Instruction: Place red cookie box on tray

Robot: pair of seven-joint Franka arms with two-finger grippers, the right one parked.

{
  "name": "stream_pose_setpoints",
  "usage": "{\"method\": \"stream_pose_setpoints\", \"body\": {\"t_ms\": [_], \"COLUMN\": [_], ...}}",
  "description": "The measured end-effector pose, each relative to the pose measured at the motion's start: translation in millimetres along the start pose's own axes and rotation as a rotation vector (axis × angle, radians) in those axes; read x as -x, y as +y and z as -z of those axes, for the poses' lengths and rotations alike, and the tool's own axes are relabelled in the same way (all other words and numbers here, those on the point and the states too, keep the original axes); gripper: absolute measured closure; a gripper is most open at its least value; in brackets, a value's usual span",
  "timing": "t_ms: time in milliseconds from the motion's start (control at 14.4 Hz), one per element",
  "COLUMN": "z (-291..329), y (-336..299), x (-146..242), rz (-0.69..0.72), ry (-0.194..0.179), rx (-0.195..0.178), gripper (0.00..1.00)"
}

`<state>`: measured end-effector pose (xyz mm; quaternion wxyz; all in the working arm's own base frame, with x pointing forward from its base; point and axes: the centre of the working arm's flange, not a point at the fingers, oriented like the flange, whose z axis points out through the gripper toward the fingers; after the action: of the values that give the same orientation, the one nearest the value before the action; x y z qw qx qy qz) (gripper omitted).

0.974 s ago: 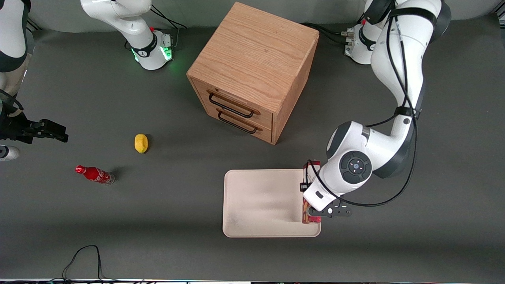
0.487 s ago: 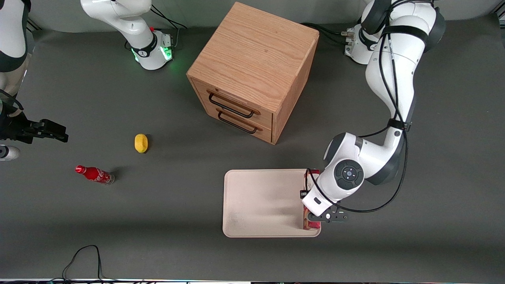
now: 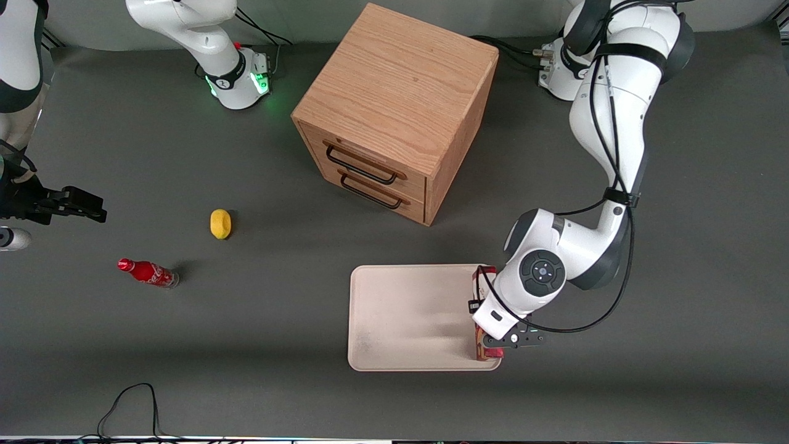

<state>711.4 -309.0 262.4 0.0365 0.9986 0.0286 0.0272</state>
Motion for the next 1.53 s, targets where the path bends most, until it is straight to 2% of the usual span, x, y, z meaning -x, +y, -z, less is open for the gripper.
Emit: {"method": "stream_pose_setpoints", "body": {"t_ms": [278, 348, 696, 974, 1252, 1530], "z": [-9, -9, -4, 40, 155, 281], "y": [0, -1, -2, 9, 29, 19], "x": [2, 2, 1, 9, 34, 74], "rz": [0.0, 0.0, 0.034, 0.072, 0.07, 0.072], "ry": [-0.002, -0.001, 0.002, -0.03, -0.025, -0.018], "rx": [0.0, -0.001, -0.002, -0.032, -0.055, -0.09], "gripper": [0.97, 0.93, 0.39, 0.0, 0.0, 0.0]}}
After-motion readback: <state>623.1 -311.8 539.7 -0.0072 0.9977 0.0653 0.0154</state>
